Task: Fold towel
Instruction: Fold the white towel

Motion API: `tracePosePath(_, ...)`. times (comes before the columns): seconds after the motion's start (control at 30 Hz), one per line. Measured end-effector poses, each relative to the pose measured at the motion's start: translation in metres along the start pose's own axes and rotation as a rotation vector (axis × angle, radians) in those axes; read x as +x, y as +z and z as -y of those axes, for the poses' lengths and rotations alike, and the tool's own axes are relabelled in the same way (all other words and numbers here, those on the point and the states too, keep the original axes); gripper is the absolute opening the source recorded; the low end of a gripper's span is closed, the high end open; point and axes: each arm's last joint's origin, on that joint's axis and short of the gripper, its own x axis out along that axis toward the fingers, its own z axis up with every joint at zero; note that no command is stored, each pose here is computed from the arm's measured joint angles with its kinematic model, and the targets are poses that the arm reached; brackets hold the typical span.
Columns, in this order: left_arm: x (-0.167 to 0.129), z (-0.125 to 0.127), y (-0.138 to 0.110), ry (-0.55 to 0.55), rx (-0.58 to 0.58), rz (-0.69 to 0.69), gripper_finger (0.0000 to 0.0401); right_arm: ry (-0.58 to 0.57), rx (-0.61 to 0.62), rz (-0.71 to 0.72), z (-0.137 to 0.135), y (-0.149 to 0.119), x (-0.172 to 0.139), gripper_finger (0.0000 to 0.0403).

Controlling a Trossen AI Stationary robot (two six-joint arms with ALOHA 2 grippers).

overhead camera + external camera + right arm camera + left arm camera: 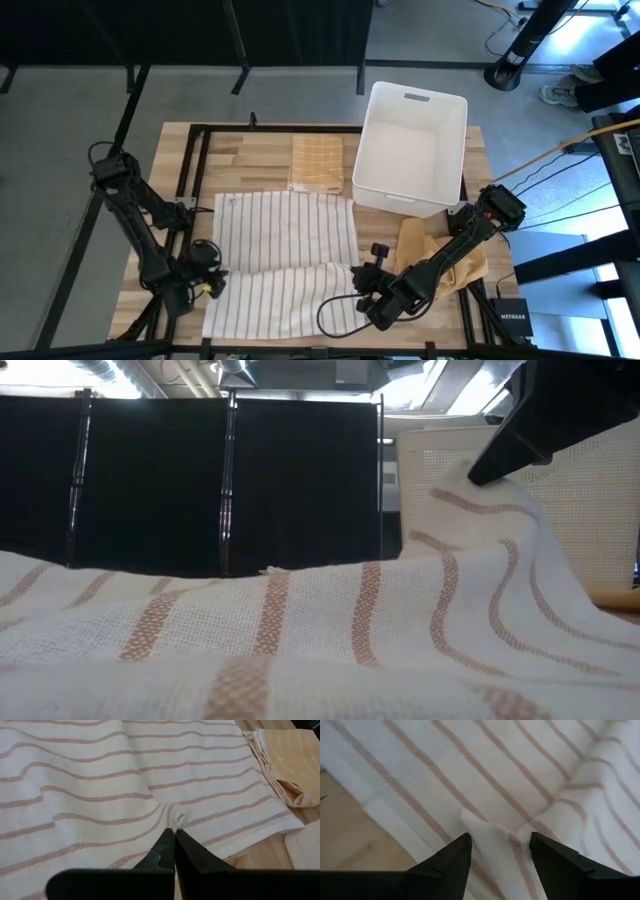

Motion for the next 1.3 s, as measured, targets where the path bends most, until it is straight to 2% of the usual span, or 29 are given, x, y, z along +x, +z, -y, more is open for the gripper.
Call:
tracePosePath(0.1,0.011,-0.007,0.003,0.019,-0.035,0.009,0.0190,-0.007,0.000,0.007,0.000,0.000,0.000,0.0002)
tracePosePath(0.3,0.021,-0.006,0.001,-0.042,0.027,-0.011,0.0165,-0.007,-0.001,0.006,0.000,0.000,0.000,0.0002)
tracePosePath(0.4,0.021,-0.004,0.001,-0.052,0.067,-0.011,0.0124,-0.007,-0.001,0.006,0.000,0.000,0.000,0.0002)
tracePosePath(0.57,0.018,-0.005,0.003,-0.030,0.110,0.000,0.0027,-0.020,-0.028,0.006,0.001,-0.001,0.000,0.0003)
tracePosePath(0.63,0.009,-0.001,0.005,-0.023,0.134,0.018,0.0009,-0.040,-0.038,0.018,0.002,-0.001,0.000,0.0003)
tracePosePath(0.8,-0.024,0.015,0.015,0.004,0.185,0.119,0.0010,-0.039,-0.027,0.016,0.002,-0.001,0.000,0.0003)
tracePosePath(0.97,-0.052,0.027,0.027,-0.008,0.245,0.236,0.0006,-0.092,0.015,0.044,0.007,0.002,0.003,0.0003)
tracePosePath(1.17,-0.064,0.026,0.039,0.049,0.329,0.317,0.0003,-0.219,0.021,0.076,0.023,0.010,0.015,0.0003)
tracePosePath(1.3,-0.065,0.020,0.044,0.091,0.307,0.365,0.0003,-0.304,0.010,0.017,0.044,0.015,0.029,0.0003)
